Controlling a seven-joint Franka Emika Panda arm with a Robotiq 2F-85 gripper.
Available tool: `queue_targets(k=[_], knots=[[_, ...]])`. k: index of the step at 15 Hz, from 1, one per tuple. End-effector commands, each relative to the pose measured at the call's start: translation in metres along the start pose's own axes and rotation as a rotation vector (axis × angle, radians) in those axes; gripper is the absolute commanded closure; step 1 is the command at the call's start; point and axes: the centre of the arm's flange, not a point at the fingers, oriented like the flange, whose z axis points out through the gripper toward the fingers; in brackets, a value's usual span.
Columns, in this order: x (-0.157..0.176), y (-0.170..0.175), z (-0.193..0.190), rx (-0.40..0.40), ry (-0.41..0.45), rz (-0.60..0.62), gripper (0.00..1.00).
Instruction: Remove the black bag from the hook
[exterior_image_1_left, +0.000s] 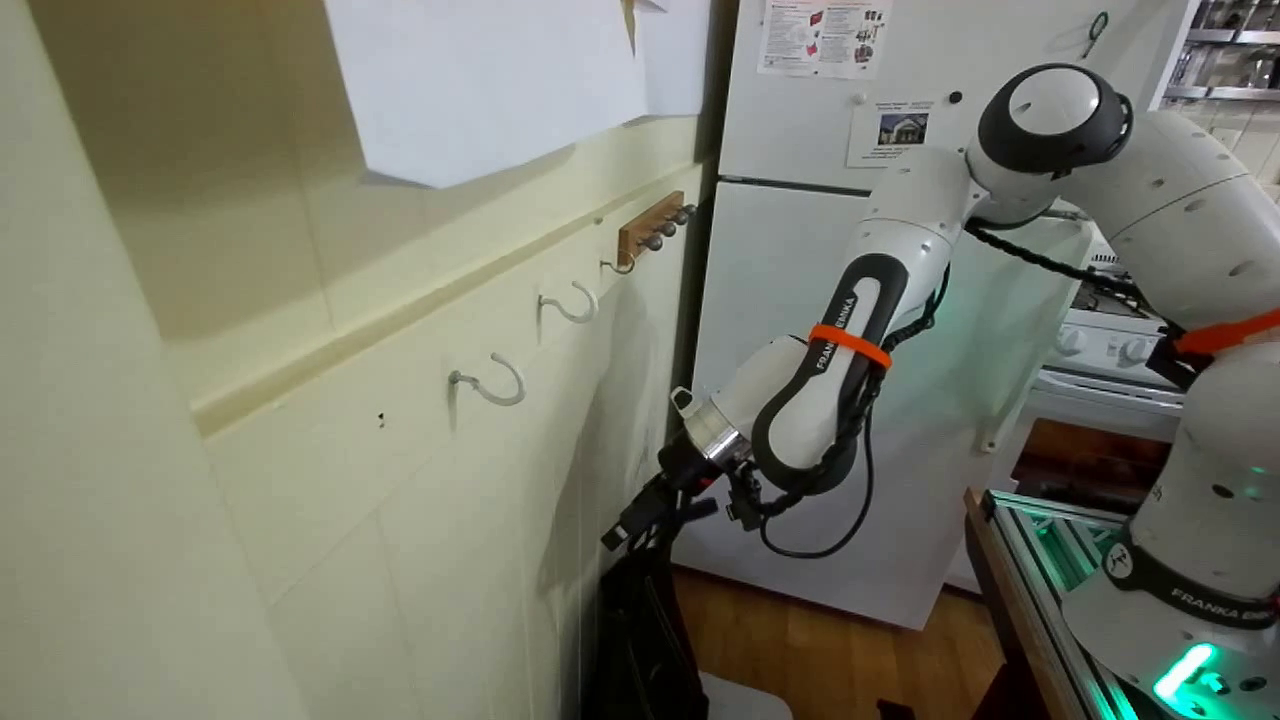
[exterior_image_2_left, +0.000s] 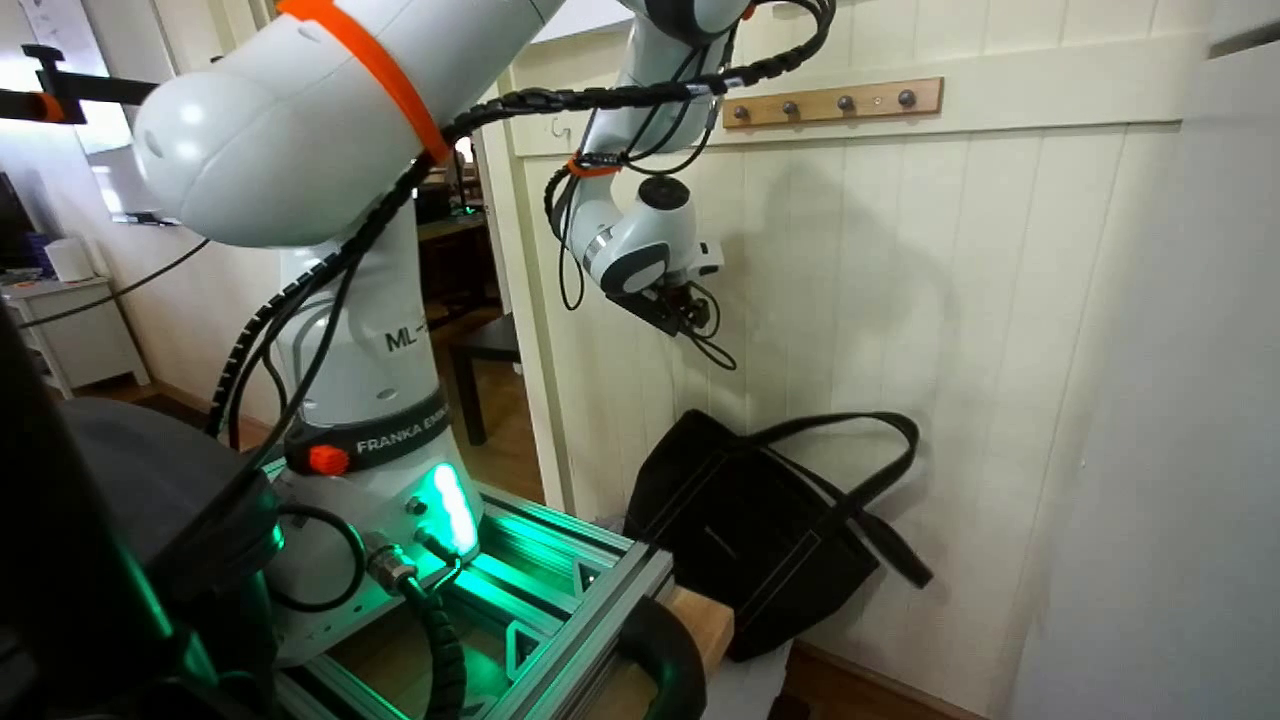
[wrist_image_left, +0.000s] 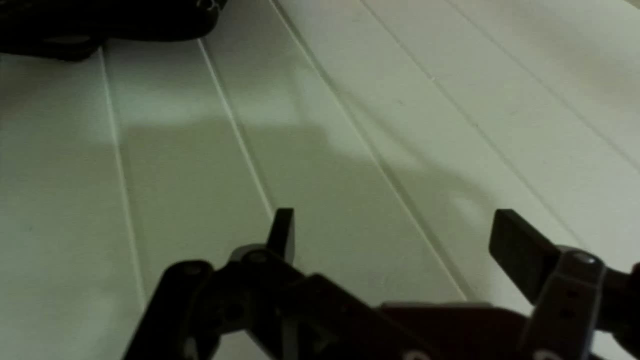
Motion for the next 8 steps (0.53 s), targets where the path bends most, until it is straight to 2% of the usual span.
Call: queue_targets(k=[1, 8], knots=[[0.002, -0.011, -0.010, -0.060, -0.034, 0.016, 0.00], [0.006, -0.021, -0.028, -0.178, -0.049, 0.045, 0.00]])
